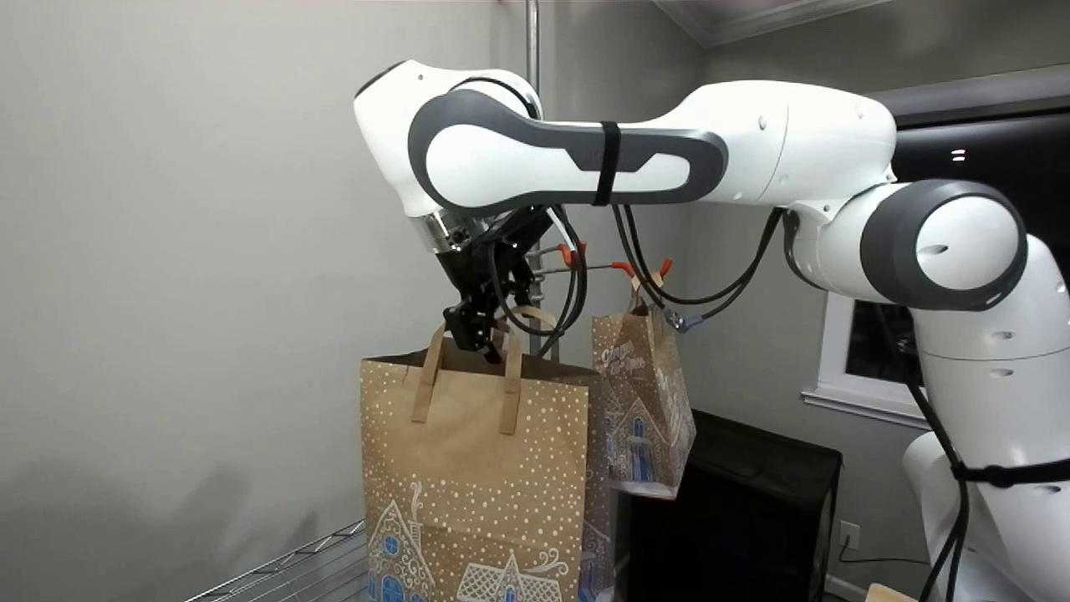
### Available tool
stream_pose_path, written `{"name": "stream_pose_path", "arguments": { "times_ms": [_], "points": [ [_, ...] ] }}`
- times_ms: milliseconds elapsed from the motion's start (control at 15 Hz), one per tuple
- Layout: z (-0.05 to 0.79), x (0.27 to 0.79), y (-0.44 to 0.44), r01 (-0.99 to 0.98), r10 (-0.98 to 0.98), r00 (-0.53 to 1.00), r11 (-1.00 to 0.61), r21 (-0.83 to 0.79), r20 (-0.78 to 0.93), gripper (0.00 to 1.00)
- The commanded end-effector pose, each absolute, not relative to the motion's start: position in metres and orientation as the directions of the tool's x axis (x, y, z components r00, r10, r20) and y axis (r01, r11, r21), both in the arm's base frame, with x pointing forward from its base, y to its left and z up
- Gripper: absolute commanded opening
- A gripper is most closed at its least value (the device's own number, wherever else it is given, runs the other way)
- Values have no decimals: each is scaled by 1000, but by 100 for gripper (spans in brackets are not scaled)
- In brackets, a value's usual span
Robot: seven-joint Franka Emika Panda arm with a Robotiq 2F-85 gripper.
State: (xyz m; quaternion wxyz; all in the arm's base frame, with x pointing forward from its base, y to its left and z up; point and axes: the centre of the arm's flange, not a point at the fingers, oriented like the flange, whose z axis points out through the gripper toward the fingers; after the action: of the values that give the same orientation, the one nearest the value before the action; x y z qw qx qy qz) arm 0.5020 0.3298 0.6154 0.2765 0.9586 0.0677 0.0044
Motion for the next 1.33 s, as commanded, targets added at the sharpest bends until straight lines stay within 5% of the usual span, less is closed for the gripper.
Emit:
{"name": "stream_pose_path", "arguments": {
  "times_ms": [0,67,800,1267],
  "points": [
    [610,496,320,56,71,997,-916,398,25,100],
    [611,496,320,38,57,998,-933,357,41,75],
    [617,497,328,5,38,988,-976,219,148,7],
    [630,487,329,19,55,982,-980,197,180,0]
  ]
}}
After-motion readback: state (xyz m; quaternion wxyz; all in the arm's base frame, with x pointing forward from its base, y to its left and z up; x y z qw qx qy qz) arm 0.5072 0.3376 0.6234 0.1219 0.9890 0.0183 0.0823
